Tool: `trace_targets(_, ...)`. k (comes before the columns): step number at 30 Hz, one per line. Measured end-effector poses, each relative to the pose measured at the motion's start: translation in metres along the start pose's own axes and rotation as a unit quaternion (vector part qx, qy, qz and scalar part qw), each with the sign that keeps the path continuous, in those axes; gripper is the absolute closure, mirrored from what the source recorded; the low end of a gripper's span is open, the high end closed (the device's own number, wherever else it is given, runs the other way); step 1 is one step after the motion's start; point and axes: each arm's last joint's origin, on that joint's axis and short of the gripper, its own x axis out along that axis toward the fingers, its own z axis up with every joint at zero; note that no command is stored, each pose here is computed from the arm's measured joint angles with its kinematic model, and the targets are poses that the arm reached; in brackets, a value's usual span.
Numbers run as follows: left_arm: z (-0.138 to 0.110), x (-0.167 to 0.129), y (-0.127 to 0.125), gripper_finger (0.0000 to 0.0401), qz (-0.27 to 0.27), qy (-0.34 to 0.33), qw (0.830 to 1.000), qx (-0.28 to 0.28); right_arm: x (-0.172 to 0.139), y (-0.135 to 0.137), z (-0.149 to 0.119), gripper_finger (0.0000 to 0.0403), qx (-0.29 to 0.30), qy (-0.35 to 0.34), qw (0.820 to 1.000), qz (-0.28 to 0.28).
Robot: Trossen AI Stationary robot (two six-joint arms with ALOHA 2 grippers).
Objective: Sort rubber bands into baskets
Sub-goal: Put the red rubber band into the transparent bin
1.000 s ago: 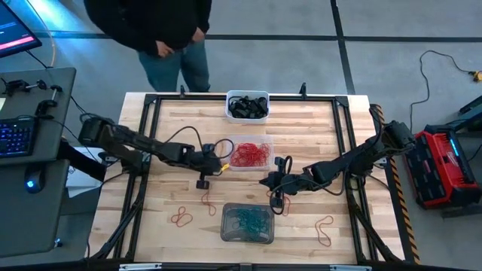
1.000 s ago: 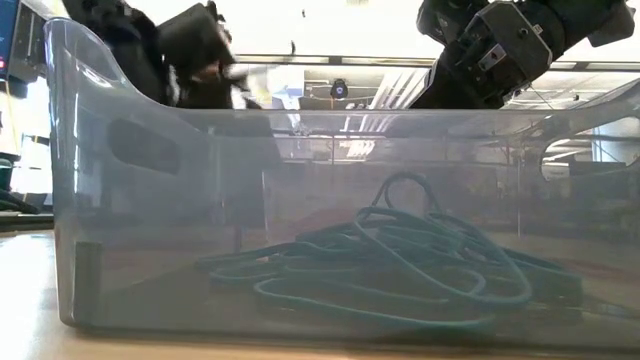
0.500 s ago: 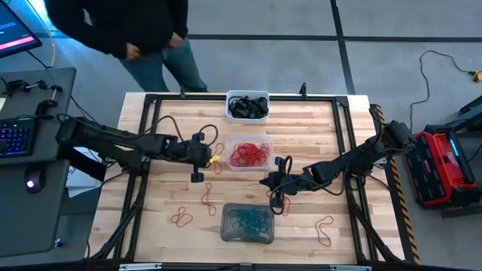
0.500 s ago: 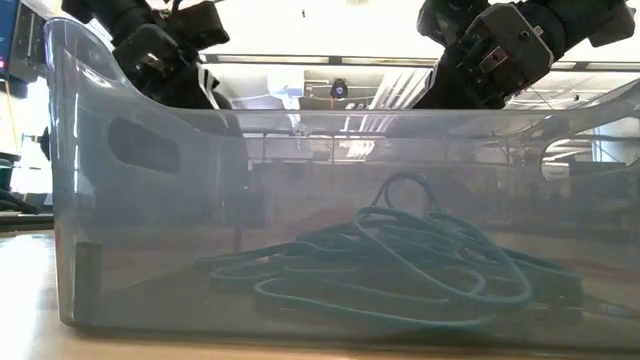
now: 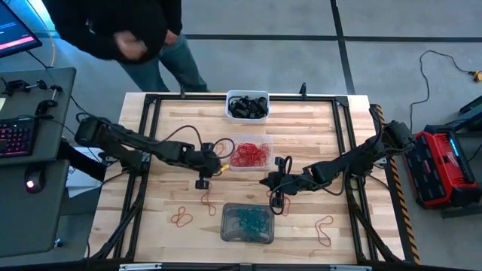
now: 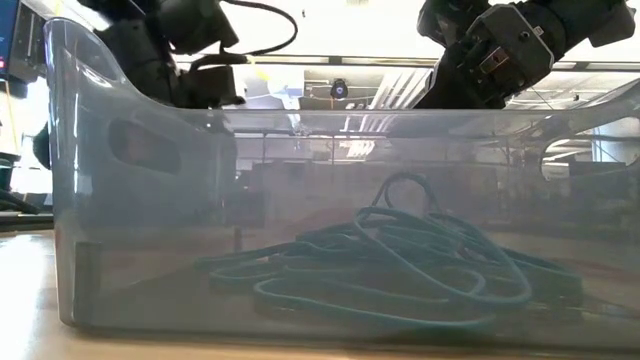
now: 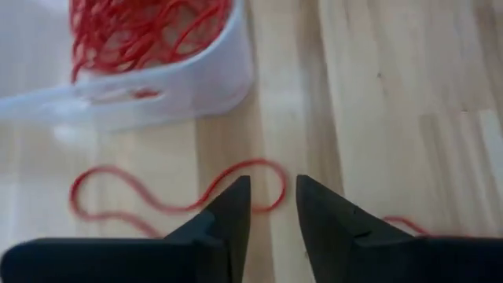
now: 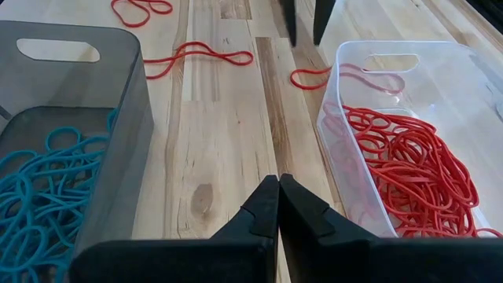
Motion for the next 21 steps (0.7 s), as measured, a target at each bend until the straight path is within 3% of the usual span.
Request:
trace_targets(9, -0.015, 0.018, -0.006, 0.0284, 0.002, -0.058, 0.998, 0.012, 0.0, 0.001, 0.0, 0.0403, 0.0, 0.0, 1.0, 0.001)
trace_targets(21, -0.026, 0.026, 0.003, 0.0284, -0.023, -0.051, 0.998, -0.009, 0.0, 0.001, 0.0, 0.0403, 0.003, -0.002, 1.0, 0.001)
